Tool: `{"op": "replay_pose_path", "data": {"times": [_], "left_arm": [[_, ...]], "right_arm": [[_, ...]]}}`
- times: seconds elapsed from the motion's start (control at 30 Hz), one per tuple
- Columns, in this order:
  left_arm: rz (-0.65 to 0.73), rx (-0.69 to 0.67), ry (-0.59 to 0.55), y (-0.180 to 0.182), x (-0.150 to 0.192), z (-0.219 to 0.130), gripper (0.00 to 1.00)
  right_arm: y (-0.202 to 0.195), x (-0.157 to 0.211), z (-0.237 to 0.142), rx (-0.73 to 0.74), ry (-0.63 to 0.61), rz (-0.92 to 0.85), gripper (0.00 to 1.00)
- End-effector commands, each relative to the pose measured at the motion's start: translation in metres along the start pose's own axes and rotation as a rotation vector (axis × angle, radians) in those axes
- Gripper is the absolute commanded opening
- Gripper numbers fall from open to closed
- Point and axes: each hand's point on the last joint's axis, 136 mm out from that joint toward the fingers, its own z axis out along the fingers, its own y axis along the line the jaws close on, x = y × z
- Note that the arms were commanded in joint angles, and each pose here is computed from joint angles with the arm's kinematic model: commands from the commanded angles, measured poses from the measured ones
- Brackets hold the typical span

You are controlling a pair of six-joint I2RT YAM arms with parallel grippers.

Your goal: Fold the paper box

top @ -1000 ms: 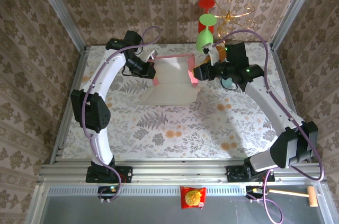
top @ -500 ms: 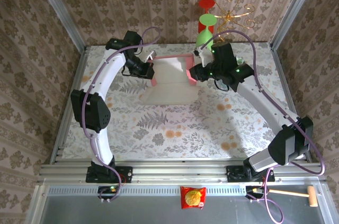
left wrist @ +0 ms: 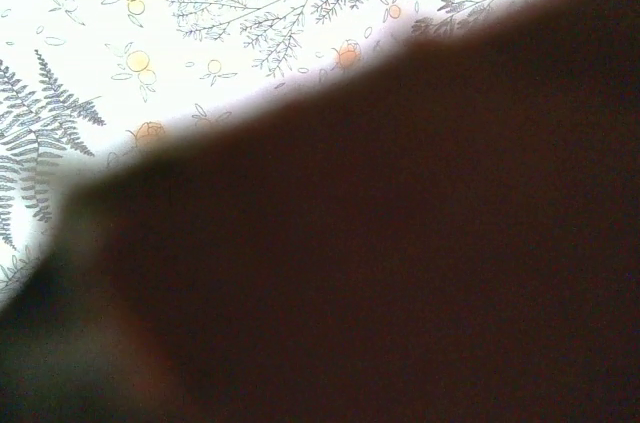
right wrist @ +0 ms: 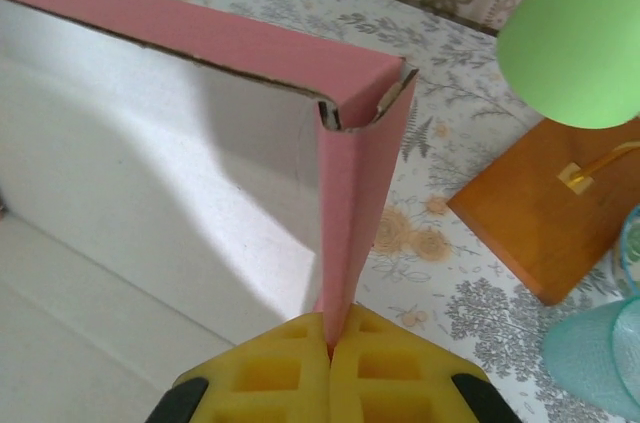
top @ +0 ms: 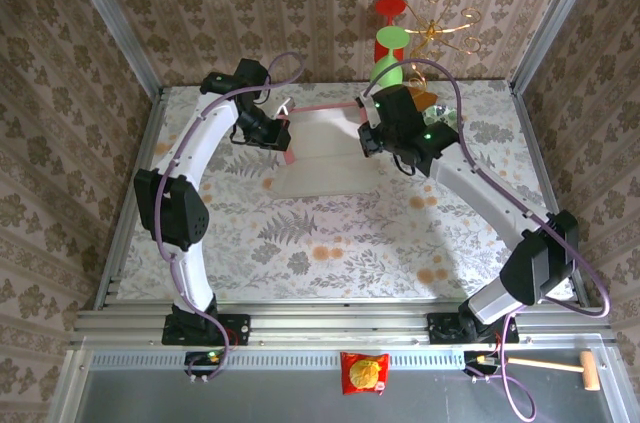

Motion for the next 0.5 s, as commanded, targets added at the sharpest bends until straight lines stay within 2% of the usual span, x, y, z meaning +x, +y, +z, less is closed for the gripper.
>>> {"op": "replay_pose_path", "data": {"times": [0.0, 0.13, 0.47], "left_arm": [[0.041, 0.057, -0.031, -0.028, -0.008, -0.008, 0.00], [-0.003, 0.025, -0.027, -0.026, -0.009, -0.005, 0.00], [-0.137, -0.053, -0.010, -0.020, -0.007, -0.005, 0.00]], "right_arm": [[0.004, -0.001, 0.001, 0.078, 0.022, 0.005, 0.00], [-0.001, 0.001, -0.002, 0.192, 0.049, 0.016, 0.00], [-0.038, 0.015, -0.009, 0.561, 0.217, 0.077, 0.00]]}}
